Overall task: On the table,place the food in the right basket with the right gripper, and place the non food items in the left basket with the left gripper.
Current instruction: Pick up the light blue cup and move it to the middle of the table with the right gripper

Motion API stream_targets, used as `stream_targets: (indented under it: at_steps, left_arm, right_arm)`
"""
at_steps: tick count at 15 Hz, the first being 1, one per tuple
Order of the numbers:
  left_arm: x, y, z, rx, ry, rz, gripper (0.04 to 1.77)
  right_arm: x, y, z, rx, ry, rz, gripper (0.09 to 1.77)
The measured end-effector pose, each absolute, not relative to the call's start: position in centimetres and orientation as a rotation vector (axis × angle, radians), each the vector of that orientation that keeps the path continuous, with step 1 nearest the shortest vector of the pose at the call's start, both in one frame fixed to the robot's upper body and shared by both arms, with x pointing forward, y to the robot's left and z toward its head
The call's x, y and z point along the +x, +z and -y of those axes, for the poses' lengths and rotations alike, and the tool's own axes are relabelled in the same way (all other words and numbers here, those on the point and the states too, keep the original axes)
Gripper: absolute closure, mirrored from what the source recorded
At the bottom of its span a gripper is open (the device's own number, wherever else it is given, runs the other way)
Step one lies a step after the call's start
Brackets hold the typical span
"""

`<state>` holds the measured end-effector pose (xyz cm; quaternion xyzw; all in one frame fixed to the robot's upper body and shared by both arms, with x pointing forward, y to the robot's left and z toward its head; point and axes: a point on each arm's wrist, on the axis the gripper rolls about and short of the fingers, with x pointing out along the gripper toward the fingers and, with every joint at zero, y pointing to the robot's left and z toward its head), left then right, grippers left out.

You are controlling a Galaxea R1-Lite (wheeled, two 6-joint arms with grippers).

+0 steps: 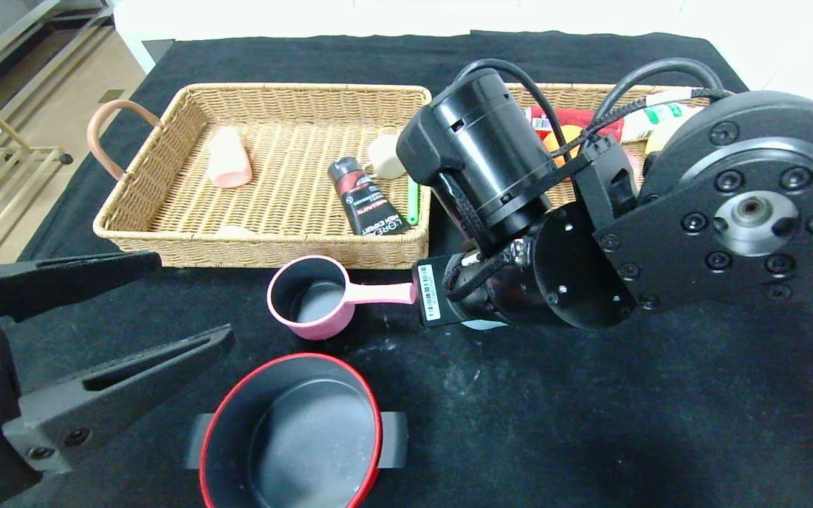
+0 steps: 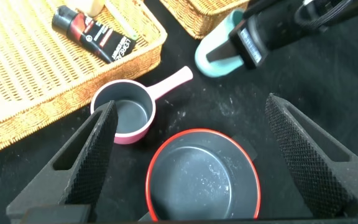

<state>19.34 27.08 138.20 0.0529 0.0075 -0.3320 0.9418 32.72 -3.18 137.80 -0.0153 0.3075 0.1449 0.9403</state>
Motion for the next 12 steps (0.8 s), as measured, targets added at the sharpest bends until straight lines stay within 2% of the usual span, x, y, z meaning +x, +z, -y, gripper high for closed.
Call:
stream_targets:
  at_steps: [6,7,9,12]
  left_arm:
    - [19.12,138.44,-27.2,0.105,-0.677,0.0,0.09]
    - [19.11,138.45,-27.21,0.105,-0.677,0.001,0.09]
    - [19.07,138.43,-27.22,0.106,-0.678,0.002,0.09]
    - [18.96,138.46,-27.28,0.105,-0.678,0.004,0.09]
  right_arm:
    - [33.47,137.15,3.09,-0.028,0.278,-0.634,1.65]
    - [33.45,137.13,3.07,-0.028,0.278,-0.635,1.61]
    - [33.45,137.13,3.07,-0.03,0.279,-0.635,1.28]
    - [33.4,137.29,3.17,-0.027,0.28,-0.631,0.92]
